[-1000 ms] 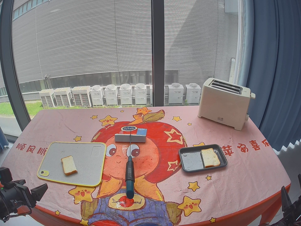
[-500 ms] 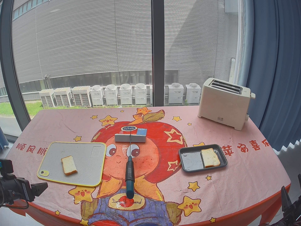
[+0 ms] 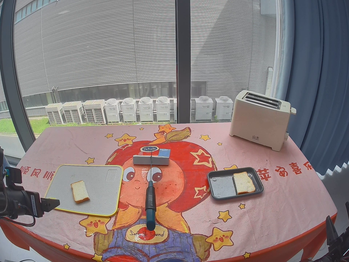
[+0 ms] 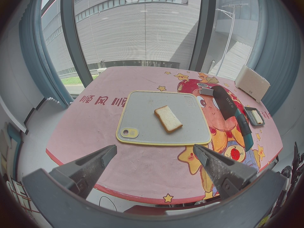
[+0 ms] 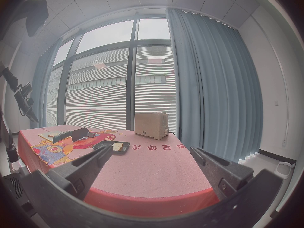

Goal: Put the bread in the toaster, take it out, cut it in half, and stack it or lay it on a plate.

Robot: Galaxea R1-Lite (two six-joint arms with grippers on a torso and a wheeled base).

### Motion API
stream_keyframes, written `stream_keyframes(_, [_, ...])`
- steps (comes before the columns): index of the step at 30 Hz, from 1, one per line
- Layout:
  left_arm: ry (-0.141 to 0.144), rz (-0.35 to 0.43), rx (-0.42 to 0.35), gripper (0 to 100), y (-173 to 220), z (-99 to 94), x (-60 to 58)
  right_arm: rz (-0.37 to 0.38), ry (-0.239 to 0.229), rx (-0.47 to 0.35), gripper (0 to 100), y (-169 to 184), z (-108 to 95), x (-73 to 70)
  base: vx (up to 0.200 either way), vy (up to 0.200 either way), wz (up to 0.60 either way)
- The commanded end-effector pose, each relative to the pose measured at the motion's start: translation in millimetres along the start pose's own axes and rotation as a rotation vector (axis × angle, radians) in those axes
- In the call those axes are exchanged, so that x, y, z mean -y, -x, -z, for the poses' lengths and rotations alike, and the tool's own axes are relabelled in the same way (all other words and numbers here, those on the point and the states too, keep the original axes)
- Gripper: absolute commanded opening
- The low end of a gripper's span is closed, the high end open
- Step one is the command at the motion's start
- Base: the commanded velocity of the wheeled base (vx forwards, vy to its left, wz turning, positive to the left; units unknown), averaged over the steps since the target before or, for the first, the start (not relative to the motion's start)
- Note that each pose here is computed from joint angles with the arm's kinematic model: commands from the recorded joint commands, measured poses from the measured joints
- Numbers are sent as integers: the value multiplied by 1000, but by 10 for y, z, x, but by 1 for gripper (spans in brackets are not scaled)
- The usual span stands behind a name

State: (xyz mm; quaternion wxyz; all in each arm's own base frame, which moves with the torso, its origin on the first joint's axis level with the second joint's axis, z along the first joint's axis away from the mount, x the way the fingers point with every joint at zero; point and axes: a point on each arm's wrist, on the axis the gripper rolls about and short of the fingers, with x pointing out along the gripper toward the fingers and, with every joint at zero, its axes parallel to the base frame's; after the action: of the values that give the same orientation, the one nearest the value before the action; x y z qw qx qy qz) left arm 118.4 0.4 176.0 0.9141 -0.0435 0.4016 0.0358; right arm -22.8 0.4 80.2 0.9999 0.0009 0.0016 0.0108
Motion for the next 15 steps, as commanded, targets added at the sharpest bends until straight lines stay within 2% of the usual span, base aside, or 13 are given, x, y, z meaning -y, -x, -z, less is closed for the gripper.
stream_keyframes(1, [2,-8,-54,100,-146,-123,14,0,-1,-4,100,-3,42,0,0,0,0])
stream_keyframes(6, [8,-12,-82,100,-245,-204,24,-1,0,-4,100,-3,42,0,0,0,0])
stream_keyframes(10, [26,-26,-78,100,-277,-275,-6,-1,0,-4,100,-3,42,0,0,0,0])
stream_keyframes(15, [41,-47,-58,100,-326,-497,-33,-1,0,-4,100,-3,42,0,0,0,0])
